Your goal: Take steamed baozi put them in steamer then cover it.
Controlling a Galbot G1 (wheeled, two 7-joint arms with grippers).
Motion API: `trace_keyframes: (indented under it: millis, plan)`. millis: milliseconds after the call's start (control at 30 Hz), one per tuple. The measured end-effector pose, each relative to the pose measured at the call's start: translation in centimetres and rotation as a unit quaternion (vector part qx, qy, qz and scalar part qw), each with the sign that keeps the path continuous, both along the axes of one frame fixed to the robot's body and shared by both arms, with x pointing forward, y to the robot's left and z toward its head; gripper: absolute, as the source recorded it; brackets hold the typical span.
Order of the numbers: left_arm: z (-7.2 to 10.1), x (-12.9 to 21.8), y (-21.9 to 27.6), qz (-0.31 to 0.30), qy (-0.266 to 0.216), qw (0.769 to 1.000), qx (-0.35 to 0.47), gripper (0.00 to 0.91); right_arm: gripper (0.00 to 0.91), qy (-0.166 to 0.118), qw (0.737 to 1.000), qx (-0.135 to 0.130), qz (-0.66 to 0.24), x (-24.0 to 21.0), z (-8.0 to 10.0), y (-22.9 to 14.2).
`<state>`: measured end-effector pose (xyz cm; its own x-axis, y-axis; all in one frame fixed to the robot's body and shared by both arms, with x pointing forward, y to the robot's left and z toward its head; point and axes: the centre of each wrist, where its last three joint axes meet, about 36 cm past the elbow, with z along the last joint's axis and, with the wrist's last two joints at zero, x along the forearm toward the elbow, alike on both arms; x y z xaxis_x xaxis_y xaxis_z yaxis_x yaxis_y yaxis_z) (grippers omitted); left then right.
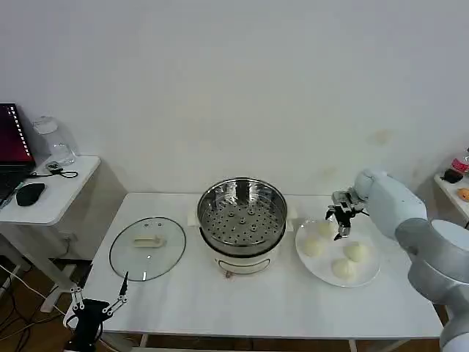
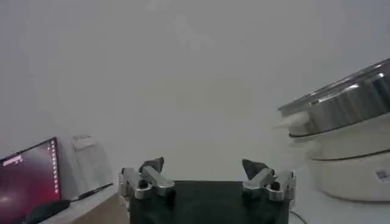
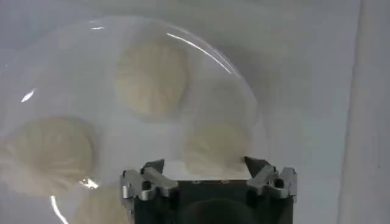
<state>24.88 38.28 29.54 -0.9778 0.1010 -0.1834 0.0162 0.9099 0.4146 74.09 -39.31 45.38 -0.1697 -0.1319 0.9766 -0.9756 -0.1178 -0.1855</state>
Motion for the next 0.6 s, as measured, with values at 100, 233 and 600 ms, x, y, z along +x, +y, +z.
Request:
trace_keyframes:
  millis: [100, 233, 600]
  plan:
    - [0.04, -0.07, -0.03, -0.001, -0.001, 1.0, 0.001, 0.907, 0.766, -0.002, 1.0, -0.001, -0.002, 0.01, 0.03, -0.07]
    - [0.07, -0.15, -0.02, -0.003, -0.002, 1.0, 0.002, 0.907, 0.736, -0.007, 1.0, -0.001, -0.003, 0.02, 0.06, -0.14]
    - [-0.14, -0.52, -0.08, -0.005, -0.003, 1.0, 0.003, 0.907, 0.645, -0.014, 1.0, -0.005, 0.002, 0.08, 0.23, -0.11]
